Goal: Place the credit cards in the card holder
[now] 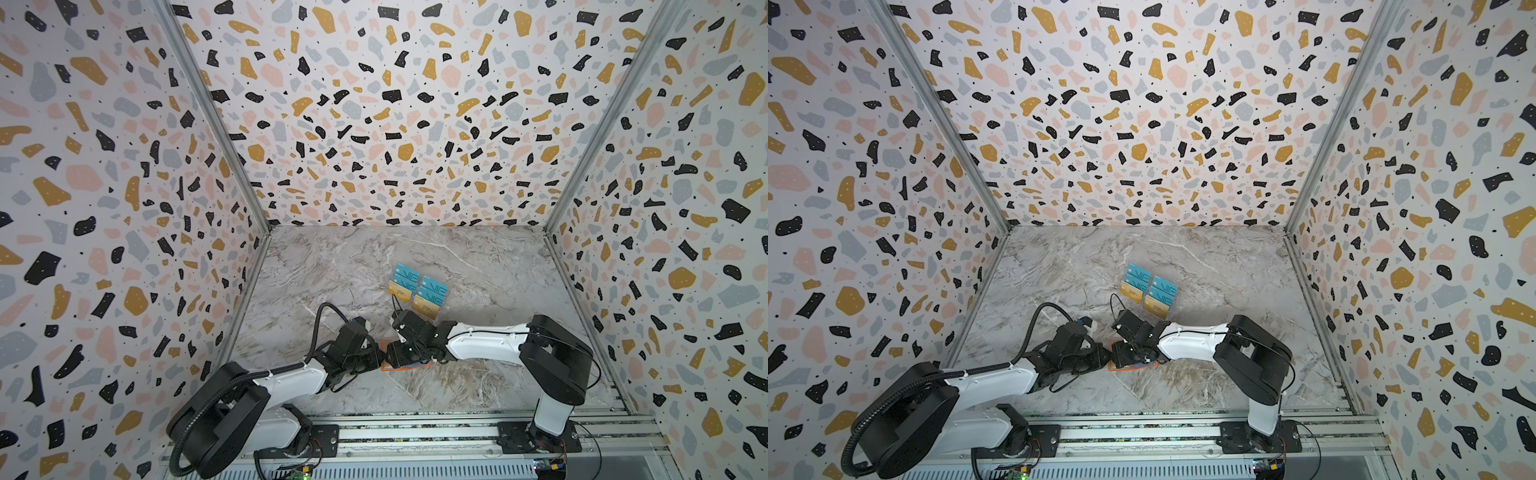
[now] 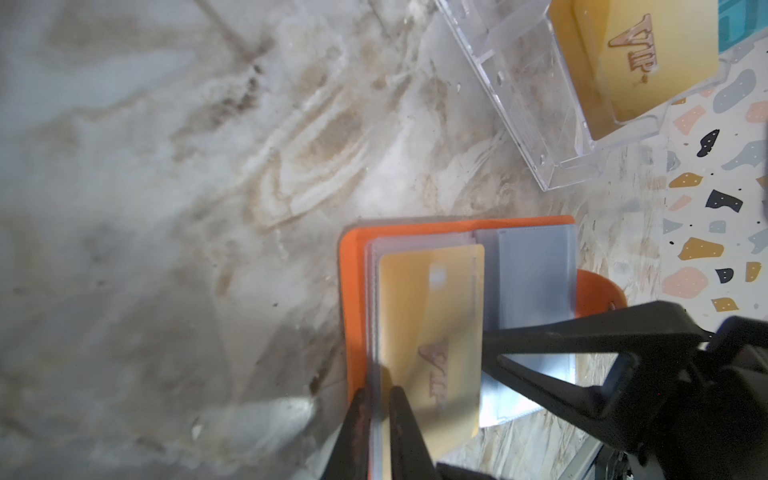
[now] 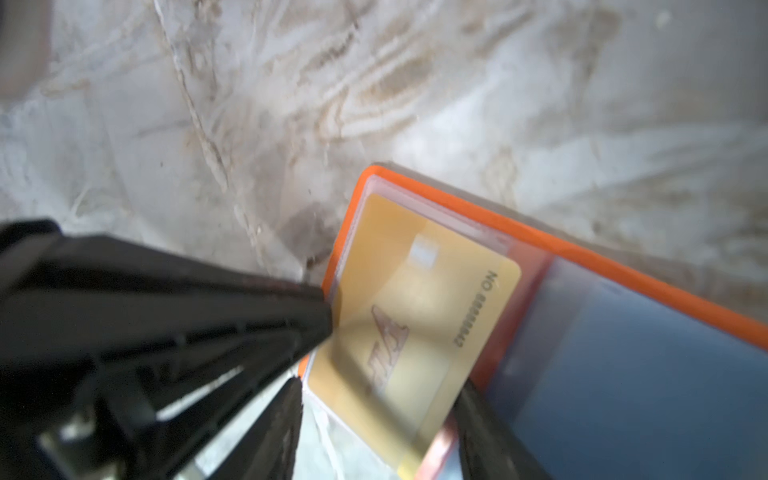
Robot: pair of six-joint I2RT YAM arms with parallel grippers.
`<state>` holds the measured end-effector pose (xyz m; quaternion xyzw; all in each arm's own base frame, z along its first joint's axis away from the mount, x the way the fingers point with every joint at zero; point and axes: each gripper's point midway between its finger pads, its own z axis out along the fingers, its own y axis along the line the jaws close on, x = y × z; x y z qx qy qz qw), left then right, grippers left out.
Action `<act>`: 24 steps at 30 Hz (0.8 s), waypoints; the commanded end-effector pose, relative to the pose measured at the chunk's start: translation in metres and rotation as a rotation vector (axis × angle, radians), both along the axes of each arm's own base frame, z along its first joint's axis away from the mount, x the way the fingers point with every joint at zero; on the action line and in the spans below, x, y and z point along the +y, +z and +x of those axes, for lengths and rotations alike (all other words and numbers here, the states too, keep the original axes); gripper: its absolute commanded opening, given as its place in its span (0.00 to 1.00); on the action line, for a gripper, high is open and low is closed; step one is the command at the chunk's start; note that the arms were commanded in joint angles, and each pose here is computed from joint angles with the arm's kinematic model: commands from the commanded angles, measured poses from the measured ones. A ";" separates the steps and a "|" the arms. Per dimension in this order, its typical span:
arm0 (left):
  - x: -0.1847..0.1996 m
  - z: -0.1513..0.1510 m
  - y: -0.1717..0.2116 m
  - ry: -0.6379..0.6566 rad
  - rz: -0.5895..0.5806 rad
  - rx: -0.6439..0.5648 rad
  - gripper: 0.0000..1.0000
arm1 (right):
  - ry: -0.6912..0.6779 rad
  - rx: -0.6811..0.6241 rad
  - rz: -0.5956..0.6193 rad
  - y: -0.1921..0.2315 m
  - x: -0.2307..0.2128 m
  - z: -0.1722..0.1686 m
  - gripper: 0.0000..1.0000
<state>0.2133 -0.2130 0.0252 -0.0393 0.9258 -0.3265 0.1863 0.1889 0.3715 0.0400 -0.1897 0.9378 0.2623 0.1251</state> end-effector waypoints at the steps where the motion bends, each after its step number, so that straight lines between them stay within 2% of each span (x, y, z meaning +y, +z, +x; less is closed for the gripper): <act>1: -0.005 0.005 0.006 -0.021 0.007 -0.010 0.15 | -0.003 0.025 0.050 0.010 -0.008 -0.006 0.61; 6: -0.006 0.009 0.010 -0.023 0.023 -0.008 0.16 | -0.020 -0.001 0.052 0.017 -0.019 0.000 0.62; 12: -0.009 0.014 0.018 -0.021 0.031 -0.003 0.18 | -0.027 0.015 0.129 0.032 -0.021 0.001 0.63; 17: -0.008 0.013 0.022 -0.021 0.045 0.011 0.19 | -0.033 -0.012 0.123 0.038 -0.032 0.012 0.62; 21: 0.000 0.014 0.033 -0.010 0.090 -0.001 0.20 | -0.008 -0.056 0.101 0.039 -0.042 0.021 0.57; 24: -0.004 0.015 0.049 -0.011 0.071 -0.009 0.22 | 0.010 -0.070 0.078 0.034 -0.052 0.027 0.45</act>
